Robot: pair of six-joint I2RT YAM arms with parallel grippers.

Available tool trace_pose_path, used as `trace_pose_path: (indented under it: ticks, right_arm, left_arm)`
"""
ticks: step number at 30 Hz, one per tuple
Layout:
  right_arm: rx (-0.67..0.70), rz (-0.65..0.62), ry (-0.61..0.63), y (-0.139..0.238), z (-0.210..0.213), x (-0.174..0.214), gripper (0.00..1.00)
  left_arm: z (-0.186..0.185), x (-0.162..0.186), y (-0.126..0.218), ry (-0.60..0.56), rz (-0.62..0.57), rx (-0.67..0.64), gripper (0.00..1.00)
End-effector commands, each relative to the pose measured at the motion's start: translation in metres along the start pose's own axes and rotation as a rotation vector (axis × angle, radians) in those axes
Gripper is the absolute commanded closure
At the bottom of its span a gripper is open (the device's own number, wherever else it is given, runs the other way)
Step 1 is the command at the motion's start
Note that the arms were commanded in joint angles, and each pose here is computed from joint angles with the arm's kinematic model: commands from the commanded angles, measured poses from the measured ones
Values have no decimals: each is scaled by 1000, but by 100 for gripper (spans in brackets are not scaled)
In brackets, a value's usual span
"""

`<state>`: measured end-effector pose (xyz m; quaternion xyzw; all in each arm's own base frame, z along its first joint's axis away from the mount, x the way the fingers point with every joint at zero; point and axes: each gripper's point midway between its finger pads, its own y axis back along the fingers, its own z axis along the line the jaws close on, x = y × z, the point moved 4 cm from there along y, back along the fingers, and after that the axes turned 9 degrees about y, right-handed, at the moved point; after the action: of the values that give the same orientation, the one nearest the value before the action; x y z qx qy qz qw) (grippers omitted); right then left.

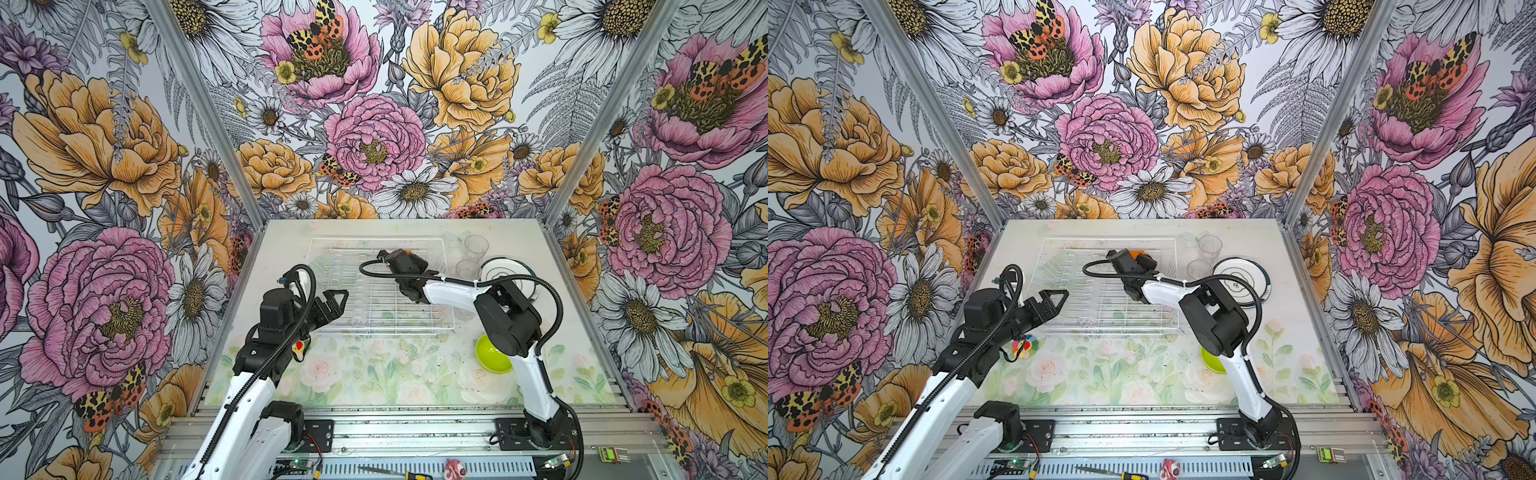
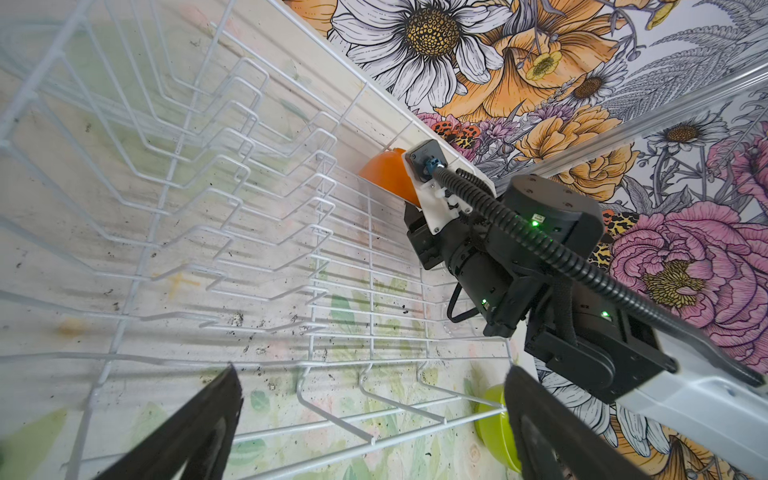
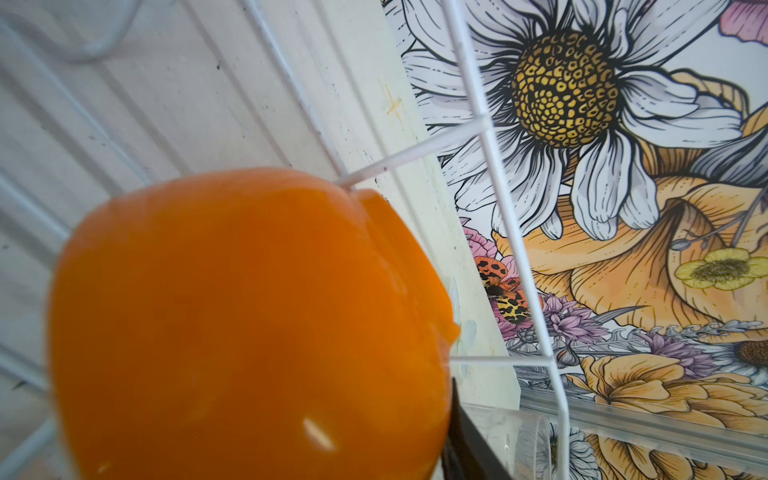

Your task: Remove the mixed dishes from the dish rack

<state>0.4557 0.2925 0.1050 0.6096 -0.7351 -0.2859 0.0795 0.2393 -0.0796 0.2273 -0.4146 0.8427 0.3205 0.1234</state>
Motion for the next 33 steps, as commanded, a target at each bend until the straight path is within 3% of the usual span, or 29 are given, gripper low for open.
trace_pose_path:
  ticks: [1,4,10,14,19,33]
  right_arm:
    - [50,-110,-26,11,-20,-19,52]
    - [56,-120,-9,6,-16,-20,53]
    - [61,-154,18,5,-12,-22,71]
    - [71,-174,9,9,-16,-23,88]
    - [103,-180,-3,14,-25,-24,96]
    - [139,-266,-198,64,-76,-28,100]
  left_arm:
    - [0,-1,-2,-7,-1,17,1]
    - [1,-1,-3,-5,4,14,1]
    - [2,-1,-4,-2,6,8,1]
    - [4,-1,-5,2,6,4,1]
    - [4,-2,-6,4,8,4,1]
    - [0,-3,-4,-3,6,21,1]
